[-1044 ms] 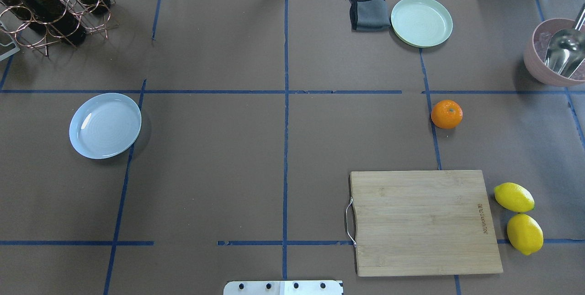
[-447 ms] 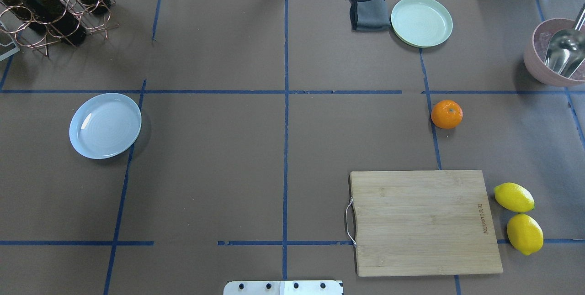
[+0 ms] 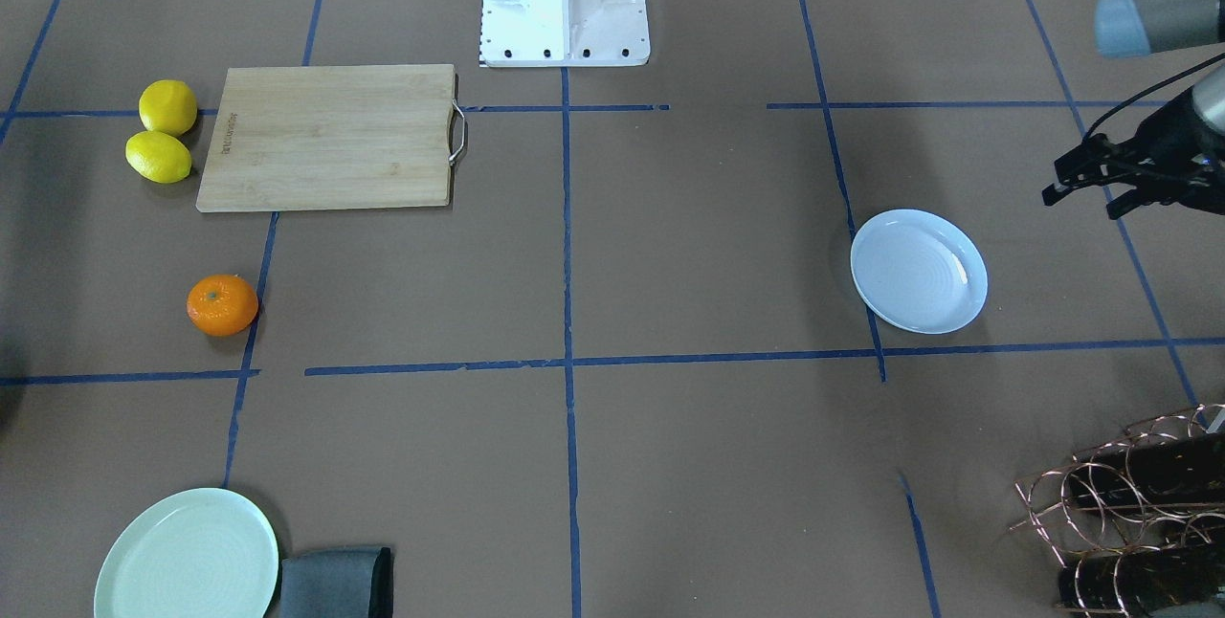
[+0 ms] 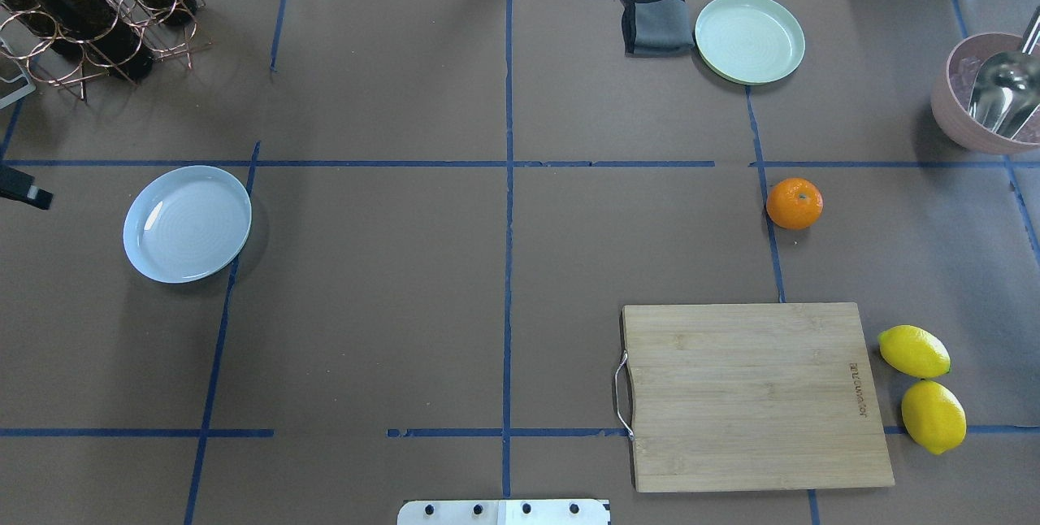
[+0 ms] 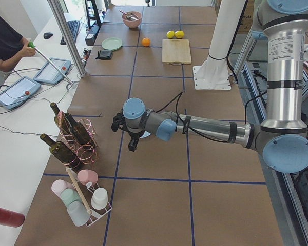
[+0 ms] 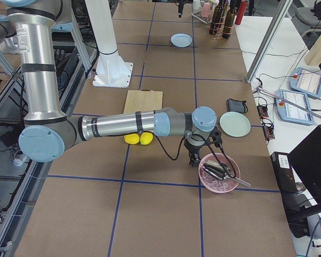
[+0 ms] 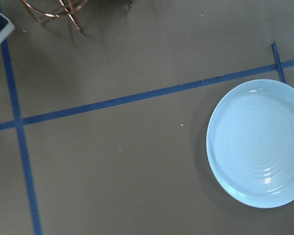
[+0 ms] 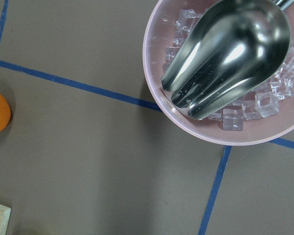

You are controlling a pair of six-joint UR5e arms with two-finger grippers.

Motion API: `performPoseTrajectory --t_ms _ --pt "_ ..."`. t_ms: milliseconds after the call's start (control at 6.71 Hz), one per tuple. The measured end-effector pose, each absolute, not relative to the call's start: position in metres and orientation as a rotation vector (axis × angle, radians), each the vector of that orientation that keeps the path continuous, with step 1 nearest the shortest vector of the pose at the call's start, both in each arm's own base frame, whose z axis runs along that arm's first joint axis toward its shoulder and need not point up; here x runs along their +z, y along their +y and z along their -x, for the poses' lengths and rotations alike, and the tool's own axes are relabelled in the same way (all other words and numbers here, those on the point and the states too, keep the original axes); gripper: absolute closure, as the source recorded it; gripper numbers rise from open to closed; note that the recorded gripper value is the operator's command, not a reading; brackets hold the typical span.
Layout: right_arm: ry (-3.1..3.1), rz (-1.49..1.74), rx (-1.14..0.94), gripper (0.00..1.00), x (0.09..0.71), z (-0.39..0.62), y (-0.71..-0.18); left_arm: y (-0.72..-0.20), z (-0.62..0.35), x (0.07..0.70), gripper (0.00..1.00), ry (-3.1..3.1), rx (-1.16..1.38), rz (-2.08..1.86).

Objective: Pick orange to plate
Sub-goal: 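Reach the left gripper toward the white plate's near rim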

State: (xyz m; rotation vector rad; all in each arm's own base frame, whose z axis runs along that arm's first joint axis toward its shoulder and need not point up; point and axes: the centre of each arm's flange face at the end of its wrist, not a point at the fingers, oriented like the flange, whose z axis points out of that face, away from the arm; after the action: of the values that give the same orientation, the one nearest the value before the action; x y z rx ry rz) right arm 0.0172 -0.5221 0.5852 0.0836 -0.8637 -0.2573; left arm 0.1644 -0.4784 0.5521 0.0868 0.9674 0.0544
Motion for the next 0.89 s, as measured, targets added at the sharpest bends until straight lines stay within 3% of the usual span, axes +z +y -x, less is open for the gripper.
performPoseTrajectory --t_ms 298,746,895 --pt "-0.878 -0.082 -0.258 0.00 0.585 -0.016 -0.522 -0.485 -0.236 0.560 0.06 0.921 -0.027 -0.055" --pt "-0.898 -0.076 -0.262 0.00 0.586 -0.011 -0.522 -0.492 -0.266 0.579 0.19 0.890 -0.032 -0.015" --pt "-0.898 -0.076 -0.265 0.00 0.586 -0.010 -0.522 -0.490 -0.273 0.584 0.74 0.884 -0.023 -0.003"
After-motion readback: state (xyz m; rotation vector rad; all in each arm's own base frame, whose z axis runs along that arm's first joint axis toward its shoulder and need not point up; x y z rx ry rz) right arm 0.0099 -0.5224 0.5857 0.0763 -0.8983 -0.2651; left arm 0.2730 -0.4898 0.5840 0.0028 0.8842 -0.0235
